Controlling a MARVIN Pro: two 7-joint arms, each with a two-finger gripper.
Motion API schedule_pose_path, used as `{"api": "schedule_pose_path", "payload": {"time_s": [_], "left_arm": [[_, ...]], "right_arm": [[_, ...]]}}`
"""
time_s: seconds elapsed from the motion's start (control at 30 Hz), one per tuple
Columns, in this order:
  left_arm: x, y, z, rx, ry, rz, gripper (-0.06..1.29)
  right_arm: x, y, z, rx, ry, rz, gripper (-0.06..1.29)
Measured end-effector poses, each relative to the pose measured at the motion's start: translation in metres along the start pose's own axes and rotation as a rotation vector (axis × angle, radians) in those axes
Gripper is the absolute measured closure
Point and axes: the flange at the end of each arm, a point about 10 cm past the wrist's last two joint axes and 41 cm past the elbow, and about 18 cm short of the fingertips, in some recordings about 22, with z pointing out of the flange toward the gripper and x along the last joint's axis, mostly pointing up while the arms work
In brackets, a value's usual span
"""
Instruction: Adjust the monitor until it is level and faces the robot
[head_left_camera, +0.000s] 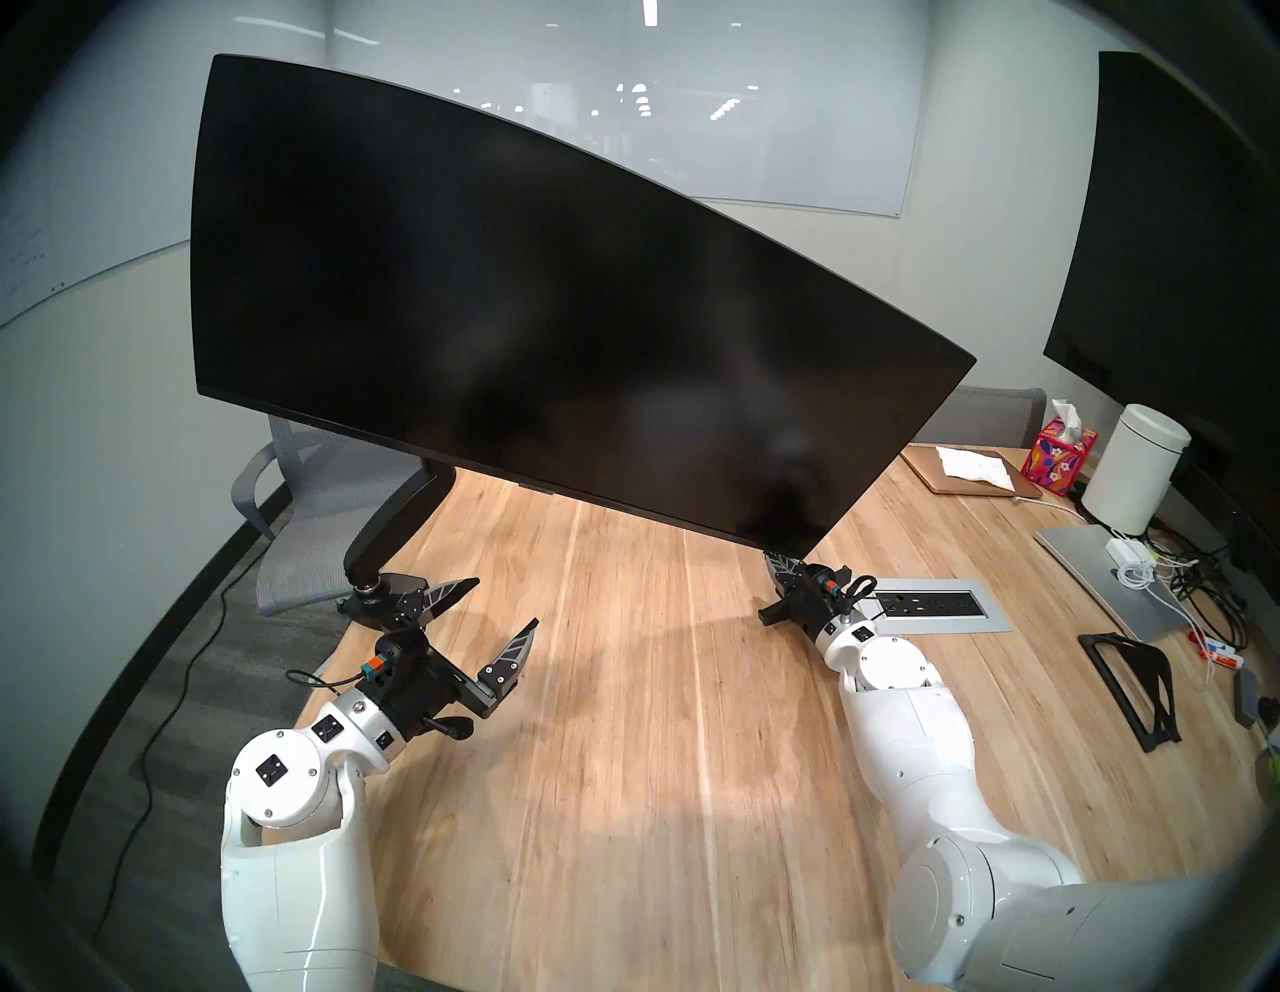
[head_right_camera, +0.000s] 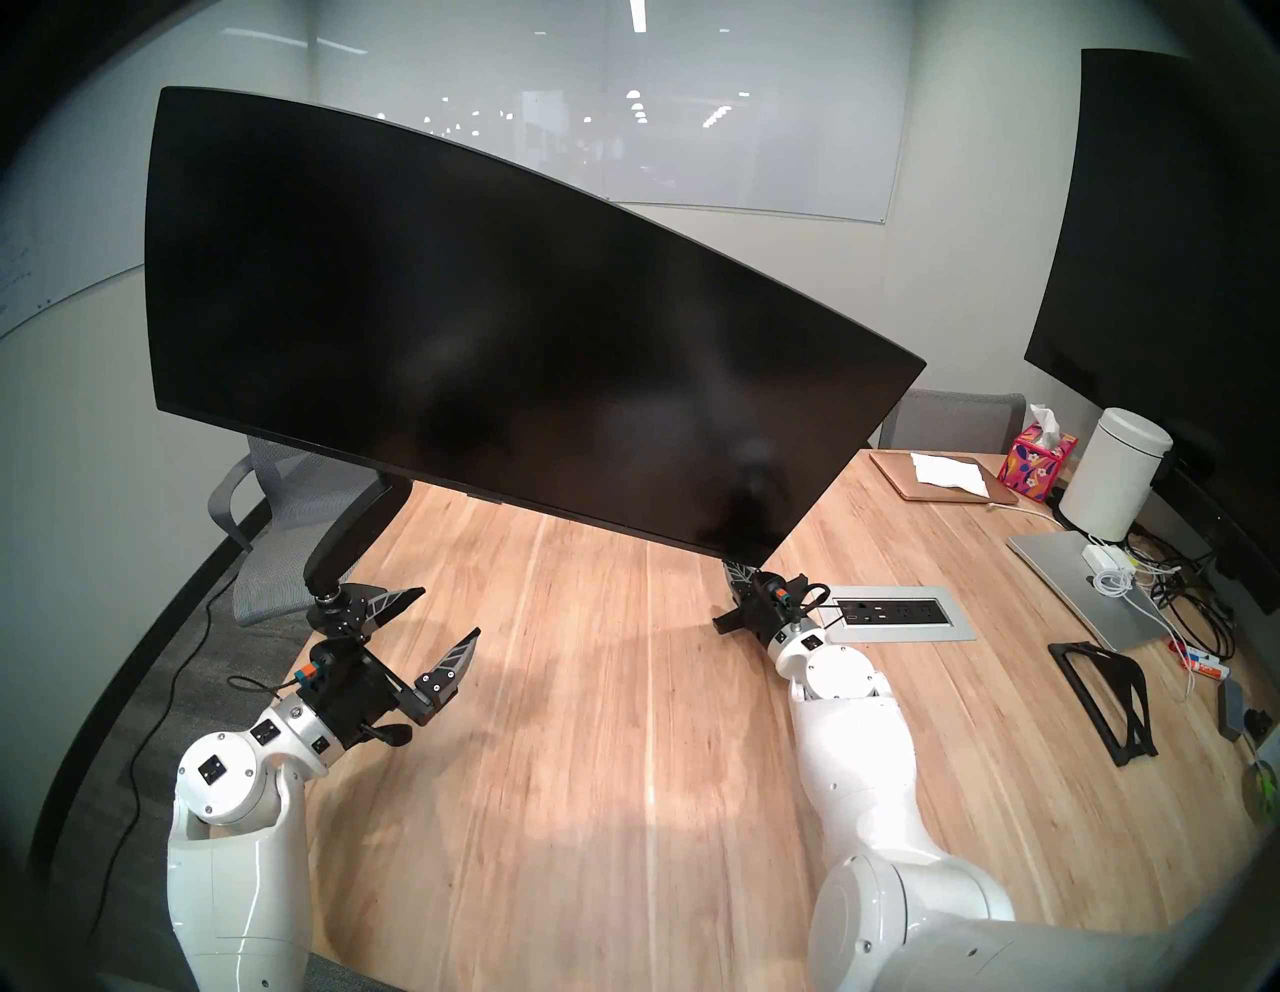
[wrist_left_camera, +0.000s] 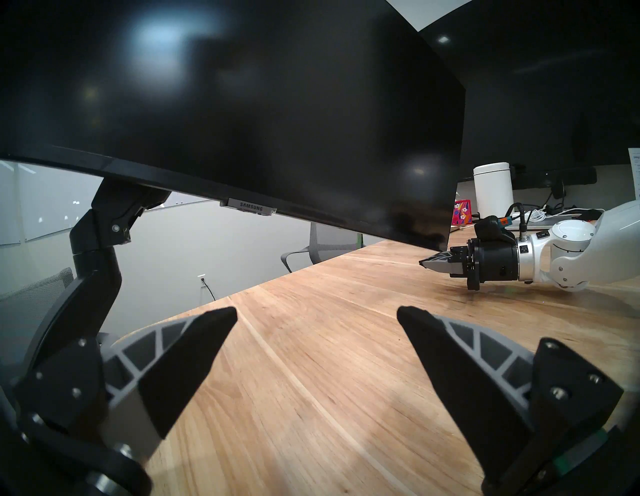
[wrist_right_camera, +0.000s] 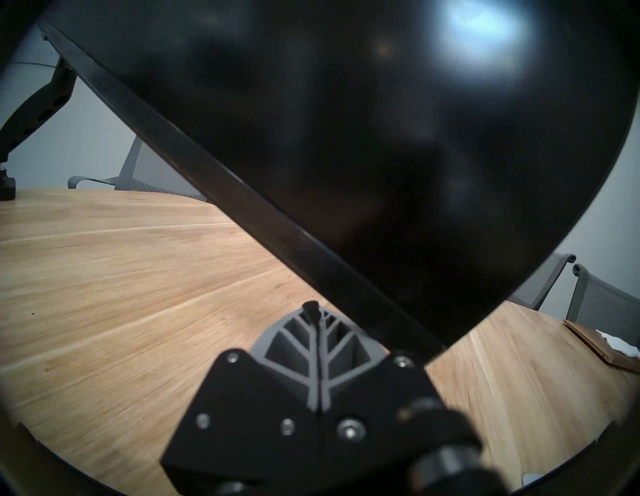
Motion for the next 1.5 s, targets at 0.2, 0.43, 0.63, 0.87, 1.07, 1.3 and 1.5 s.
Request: {"api": "schedule_pose_path", "payload": {"time_s": [0.2,0.43,0.63,0.87,1.07,1.3,1.5], "left_arm": [[0.000,0.000,0.000,0.000,0.000,0.000,-0.04],[0.000,0.000,0.000,0.000,0.000,0.000,-0.04],[0.000,0.000,0.000,0.000,0.000,0.000,-0.04],[0.000,0.000,0.000,0.000,0.000,0.000,-0.04],[0.000,0.000,0.000,-0.001,0.000,-0.001,-0.04],[-0.001,0.000,0.000,-0.001,0.000,-0.001,-0.04],[-0.001,0.000,0.000,-0.001,0.000,-0.001,-0.04]], "right_arm": [[0.000,-0.001,0.000,-0.010,0.003,0.004,1.25],[0.000,-0.001,0.001,-0.016,0.005,0.002,1.25],[0.001,0.000,0.001,-0.019,0.005,-0.002,1.25],[0.003,0.002,0.003,-0.021,0.006,-0.010,1.25],[0.005,0.005,0.005,-0.024,0.007,-0.017,1.25],[0.007,0.008,0.007,-0.028,0.006,-0.021,1.25],[0.009,0.010,0.009,-0.035,0.007,-0.022,1.25]]}}
